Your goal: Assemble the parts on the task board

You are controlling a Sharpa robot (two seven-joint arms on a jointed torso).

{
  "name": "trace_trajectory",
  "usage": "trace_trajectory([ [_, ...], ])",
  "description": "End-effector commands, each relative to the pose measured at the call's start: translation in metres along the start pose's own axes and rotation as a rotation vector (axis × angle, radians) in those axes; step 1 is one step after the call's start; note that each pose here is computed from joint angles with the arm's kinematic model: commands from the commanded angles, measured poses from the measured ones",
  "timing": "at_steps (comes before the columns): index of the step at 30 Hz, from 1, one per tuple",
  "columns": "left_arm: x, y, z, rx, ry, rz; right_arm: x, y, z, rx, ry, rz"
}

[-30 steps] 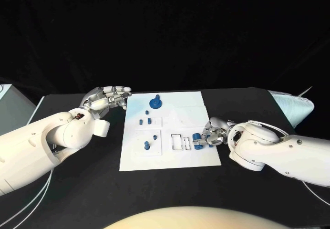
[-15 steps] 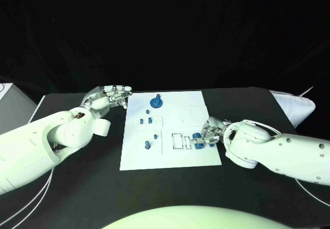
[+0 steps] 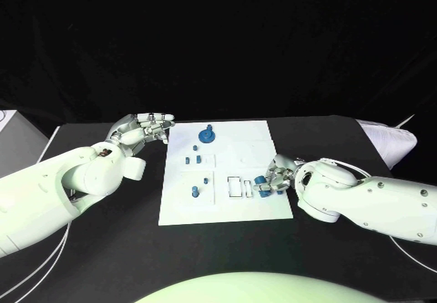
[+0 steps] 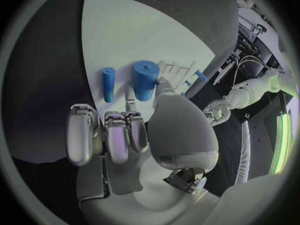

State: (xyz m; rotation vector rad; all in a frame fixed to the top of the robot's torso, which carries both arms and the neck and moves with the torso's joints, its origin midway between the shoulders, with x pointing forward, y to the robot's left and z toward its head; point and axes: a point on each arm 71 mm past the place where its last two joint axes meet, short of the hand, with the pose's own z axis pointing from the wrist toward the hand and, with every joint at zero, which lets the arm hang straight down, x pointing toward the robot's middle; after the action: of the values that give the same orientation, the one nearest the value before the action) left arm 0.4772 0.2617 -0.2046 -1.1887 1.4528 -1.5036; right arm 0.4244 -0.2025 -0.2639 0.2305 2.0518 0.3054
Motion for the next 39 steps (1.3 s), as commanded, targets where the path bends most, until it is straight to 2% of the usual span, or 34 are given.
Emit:
trace_trajectory([
  [1,0.0022,-0.0007,0.0000,0.004,0.018,-0.009,0.006,-0.002,-0.003,0.017,0.011,0.062],
  [7,0.0020,-0.0008,-0.0002,0.004,0.018,-0.008,0.002,0.001,-0.008,0.020,-0.001,0.164],
  [15,0.0023,-0.0008,-0.0002,0.003,0.019,-0.009,-0.009,0.012,-0.016,-0.006,-0.012,0.236],
  [20,0.0027,-0.0008,-0.0001,0.003,0.021,-0.009,-0.009,0.026,-0.018,-0.036,0.011,0.259],
  [28,0.0046,-0.0006,0.0002,0.000,0.030,-0.012,0.000,0.043,-0.012,-0.049,0.068,0.241],
  [39,0.0057,-0.0007,-0.0001,-0.002,0.036,-0.013,0.008,0.053,-0.001,-0.046,0.085,0.212],
])
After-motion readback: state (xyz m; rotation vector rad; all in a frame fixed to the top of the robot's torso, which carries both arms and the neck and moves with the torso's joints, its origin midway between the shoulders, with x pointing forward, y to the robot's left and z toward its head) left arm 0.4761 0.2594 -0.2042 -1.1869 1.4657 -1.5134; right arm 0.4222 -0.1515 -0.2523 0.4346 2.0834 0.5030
